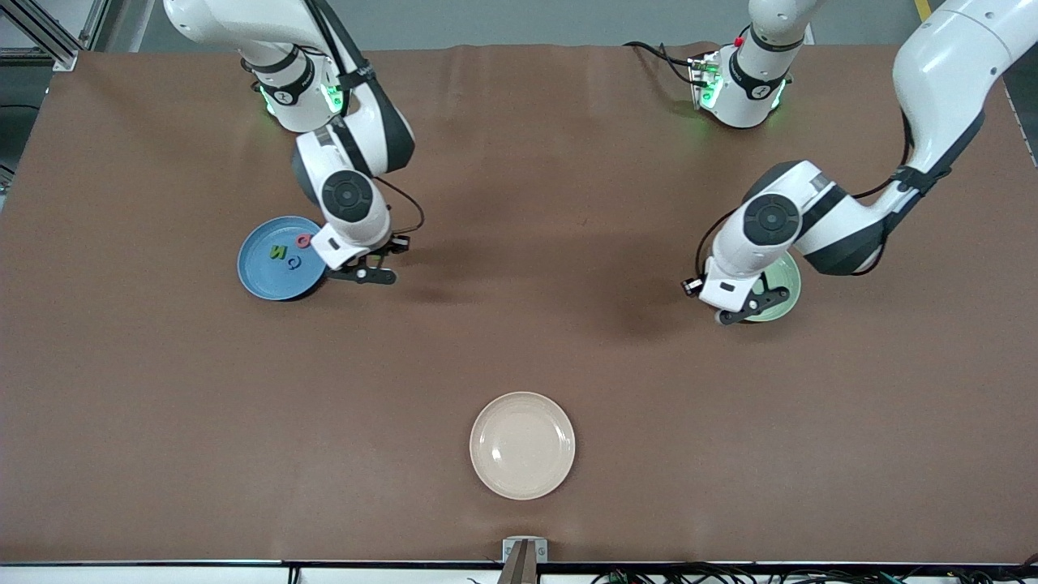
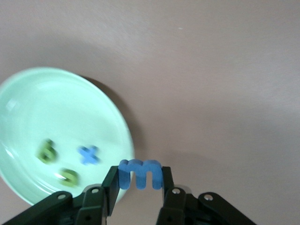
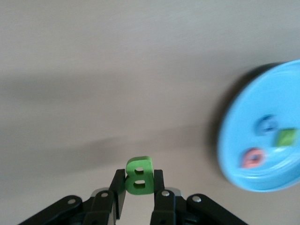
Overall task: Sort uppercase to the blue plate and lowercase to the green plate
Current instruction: 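Grasp and carry the m with the left gripper while the right gripper grasps B, then release the m on the green plate while the right gripper releases B on blue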
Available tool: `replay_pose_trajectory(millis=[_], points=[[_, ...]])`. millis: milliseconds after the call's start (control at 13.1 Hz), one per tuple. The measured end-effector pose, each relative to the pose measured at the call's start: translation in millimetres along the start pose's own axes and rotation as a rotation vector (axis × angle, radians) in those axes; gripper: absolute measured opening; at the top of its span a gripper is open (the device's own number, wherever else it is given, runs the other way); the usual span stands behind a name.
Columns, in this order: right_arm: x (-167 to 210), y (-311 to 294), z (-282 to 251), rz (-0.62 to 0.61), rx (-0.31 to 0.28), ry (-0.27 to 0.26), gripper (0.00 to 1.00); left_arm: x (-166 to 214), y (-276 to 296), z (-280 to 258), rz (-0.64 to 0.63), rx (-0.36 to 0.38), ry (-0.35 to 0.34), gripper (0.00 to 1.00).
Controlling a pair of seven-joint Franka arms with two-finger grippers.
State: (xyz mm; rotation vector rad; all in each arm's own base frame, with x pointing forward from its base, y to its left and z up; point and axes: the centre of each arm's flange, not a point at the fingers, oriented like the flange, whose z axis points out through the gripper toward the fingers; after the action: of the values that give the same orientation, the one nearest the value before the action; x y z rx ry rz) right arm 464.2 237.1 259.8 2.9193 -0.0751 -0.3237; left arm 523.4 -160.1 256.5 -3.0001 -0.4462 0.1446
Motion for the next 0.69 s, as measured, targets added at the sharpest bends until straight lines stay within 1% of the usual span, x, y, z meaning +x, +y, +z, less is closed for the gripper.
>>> replay_pose_trajectory(millis=[76,152,305,457,533,609,685], points=[[4.0,19.4,-5.0,-0.022,-0.006,-0.017,0.28,6.5,-16.5,2.8,0.052,0.001,-0.010,0.41],[8.0,39.2,-8.0,-0.044,0.000,-0.032,0.28,12.1,-32.2,5.7,0.092,-0.001,-0.019,0.41],[13.0,85.8,-2.7,-0.060,0.032,-0.061,0.28,20.2,-60.8,12.4,0.158,-0.005,-0.038,0.41],[9.8,129.3,13.0,-0.055,0.068,-0.089,0.28,24.9,-80.9,18.5,0.203,-0.011,-0.050,0.41],[6.8,143.3,22.0,-0.048,0.082,-0.091,0.28,25.7,-86.4,20.8,0.215,-0.017,-0.051,0.41],[3.6,150.8,32.1,-0.043,0.092,-0.080,0.28,26.0,-89.9,23.0,0.227,-0.024,-0.049,0.41],[0.3,152.6,43.0,-0.039,0.099,-0.056,0.28,26.7,-93.3,25.9,0.240,-0.032,-0.044,0.41]])
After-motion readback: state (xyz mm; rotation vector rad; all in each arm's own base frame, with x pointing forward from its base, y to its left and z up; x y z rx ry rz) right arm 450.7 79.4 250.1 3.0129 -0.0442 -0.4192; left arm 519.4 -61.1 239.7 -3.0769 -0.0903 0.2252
